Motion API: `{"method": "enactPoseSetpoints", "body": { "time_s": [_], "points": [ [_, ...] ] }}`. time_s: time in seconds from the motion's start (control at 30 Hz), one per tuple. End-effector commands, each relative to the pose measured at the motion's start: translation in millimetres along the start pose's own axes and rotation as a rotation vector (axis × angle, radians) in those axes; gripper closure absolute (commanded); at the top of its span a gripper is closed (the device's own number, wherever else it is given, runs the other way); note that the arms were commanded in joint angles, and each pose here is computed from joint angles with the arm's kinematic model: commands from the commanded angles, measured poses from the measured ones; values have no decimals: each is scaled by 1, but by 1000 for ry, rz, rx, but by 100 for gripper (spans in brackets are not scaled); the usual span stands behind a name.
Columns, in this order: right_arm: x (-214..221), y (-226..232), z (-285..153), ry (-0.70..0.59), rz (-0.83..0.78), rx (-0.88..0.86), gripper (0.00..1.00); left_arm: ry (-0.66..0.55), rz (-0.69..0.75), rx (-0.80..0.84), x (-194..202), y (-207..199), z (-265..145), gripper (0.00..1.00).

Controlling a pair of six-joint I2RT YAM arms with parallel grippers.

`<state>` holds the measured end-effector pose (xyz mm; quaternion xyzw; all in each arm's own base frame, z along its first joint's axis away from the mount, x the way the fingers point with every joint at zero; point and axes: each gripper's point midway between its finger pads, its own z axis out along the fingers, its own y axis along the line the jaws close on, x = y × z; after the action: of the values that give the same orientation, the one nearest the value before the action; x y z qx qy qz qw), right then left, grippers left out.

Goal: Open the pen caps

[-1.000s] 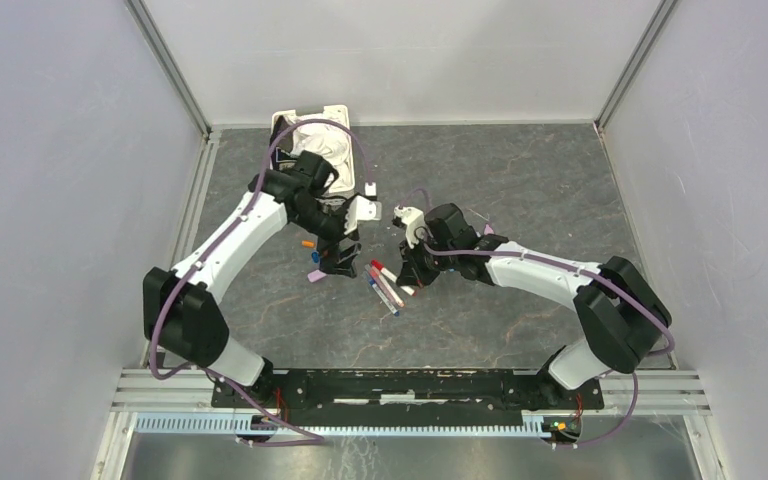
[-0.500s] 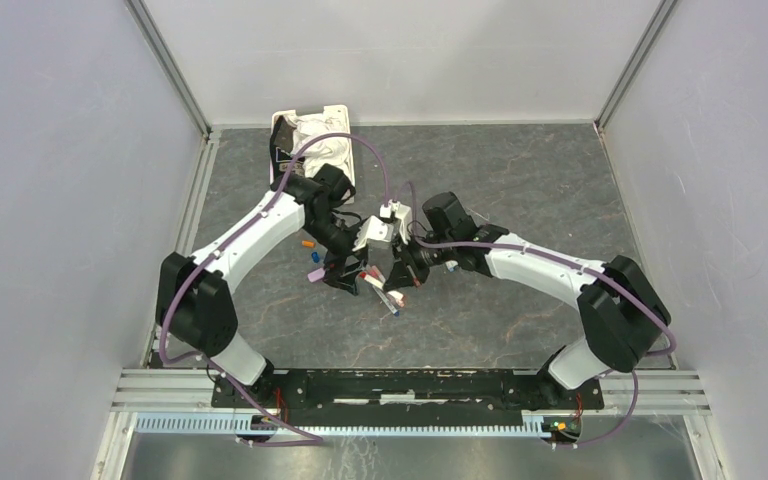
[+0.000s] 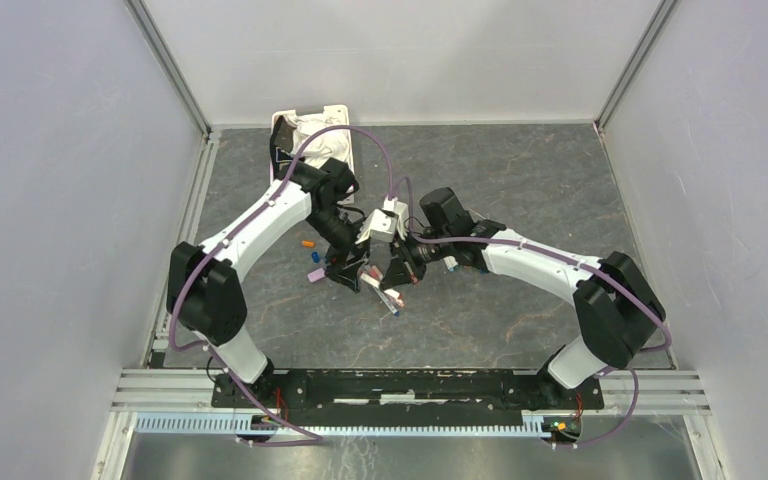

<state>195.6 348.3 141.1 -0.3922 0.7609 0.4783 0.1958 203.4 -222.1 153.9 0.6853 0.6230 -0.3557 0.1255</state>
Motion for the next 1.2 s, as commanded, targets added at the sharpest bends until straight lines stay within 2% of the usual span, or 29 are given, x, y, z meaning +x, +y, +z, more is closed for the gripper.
{"method": "enactPoseSetpoints", "body": {
  "time_s": [0.0, 0.3, 0.63, 0.87, 1.0, 1.17],
  "points": [
    [-13, 13, -7, -28, -52, -31, 100, -53, 74, -1, -19, -5, -9, 17],
    [-14, 20, -11, -32, -66, -62, 100, -53, 103, -45, -19, -5, -12, 10],
    [-13, 18, -14, -29, -58, -59, 100, -4, 138, -57, -1, -15, -11, 15],
    [-17, 24, -16, -32, -68, -87, 100, 21, 156, -147, 11, 2, -6, 14],
    [-17, 27, -16, -29, -69, -107, 100, 3, 167, -160, 6, 6, -6, 22],
    [-15, 26, -13, -19, -60, -119, 100, -24, 188, -148, -1, 2, -5, 52]
  ]
}}
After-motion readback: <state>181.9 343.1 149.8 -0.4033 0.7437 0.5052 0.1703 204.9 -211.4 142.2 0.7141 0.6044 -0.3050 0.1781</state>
